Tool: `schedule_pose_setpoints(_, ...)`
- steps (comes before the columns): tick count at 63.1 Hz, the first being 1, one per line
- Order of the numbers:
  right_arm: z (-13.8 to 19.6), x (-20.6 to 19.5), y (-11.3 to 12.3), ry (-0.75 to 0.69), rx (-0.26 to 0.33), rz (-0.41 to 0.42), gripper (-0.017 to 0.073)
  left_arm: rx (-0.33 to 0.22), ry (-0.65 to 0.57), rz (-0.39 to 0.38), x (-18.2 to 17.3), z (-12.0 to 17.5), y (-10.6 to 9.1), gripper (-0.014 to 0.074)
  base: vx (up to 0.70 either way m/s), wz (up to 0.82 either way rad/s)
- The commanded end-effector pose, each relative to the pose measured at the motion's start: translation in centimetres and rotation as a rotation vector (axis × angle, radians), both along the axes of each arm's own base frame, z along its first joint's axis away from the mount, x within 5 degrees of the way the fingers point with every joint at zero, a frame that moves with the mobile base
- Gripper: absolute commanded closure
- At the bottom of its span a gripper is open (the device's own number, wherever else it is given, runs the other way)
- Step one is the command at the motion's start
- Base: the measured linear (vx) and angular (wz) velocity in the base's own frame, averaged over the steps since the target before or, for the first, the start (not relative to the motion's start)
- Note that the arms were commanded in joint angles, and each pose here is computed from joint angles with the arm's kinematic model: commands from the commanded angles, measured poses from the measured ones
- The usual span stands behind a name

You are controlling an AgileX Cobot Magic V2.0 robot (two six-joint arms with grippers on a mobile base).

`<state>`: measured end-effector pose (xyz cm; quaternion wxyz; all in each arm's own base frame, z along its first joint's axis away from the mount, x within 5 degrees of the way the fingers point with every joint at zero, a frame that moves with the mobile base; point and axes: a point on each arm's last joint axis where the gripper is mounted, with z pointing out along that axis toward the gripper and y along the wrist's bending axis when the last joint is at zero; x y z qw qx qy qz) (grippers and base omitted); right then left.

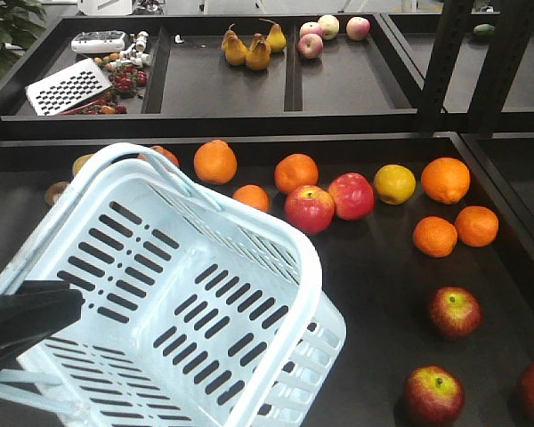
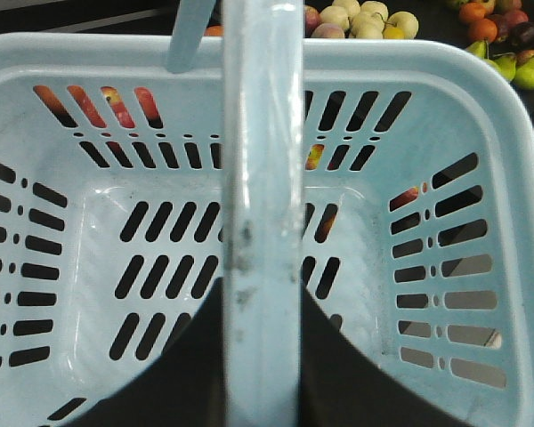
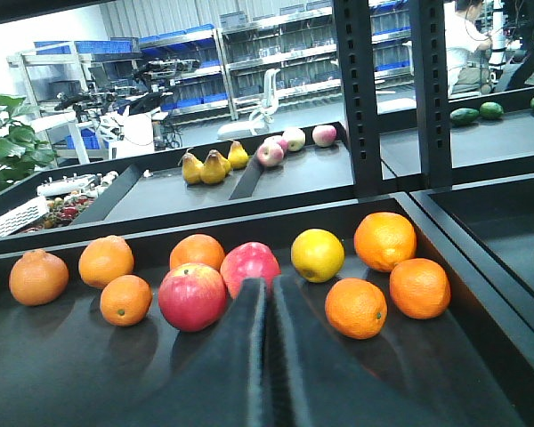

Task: Pick three apples into basket with both arms
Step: 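Lower the basket onto the table and open the left gripper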

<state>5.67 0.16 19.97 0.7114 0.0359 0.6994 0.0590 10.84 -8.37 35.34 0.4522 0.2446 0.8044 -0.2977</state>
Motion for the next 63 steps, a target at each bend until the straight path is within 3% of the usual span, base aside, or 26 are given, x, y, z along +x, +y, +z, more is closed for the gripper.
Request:
schedule_pose_setpoints(1,0.3,-0.1,0.0,-0.076,-0.014,0.002,0.0564,-0.049,-0.079,0.025,1.3,1.9,-0.4,0.0600,0.00,0.00)
schedule_pose_setpoints(12,0.3,-0.1,0.0,-0.076,-0.014,0.002,0.0564,0.087,-0.082,-0.092,5.5,2.5,-2.3,0.0600,0.00,0.00)
schedule_pose_setpoints(33,0.3,-0.1,0.0,-0.076,-0.014,0.002,0.0564,0.259,-0.082,-0.337,15.2,2.3,-6.5,0.0600,0.00,0.00)
schedule_pose_setpoints(48,0.3,-0.1,0.0,-0.076,-0.014,0.002,0.0564,0.313,-0.021,-0.493,21.5,-0.5,-9.3,0.0596,0.00,0.00)
schedule_pose_setpoints(63,0.3,-0.1,0.0,-0.076,-0.014,0.002,0.0564,0.315,0.064,-0.583,25.9,-3.6,-11.3,0.0579,0.00,0.00)
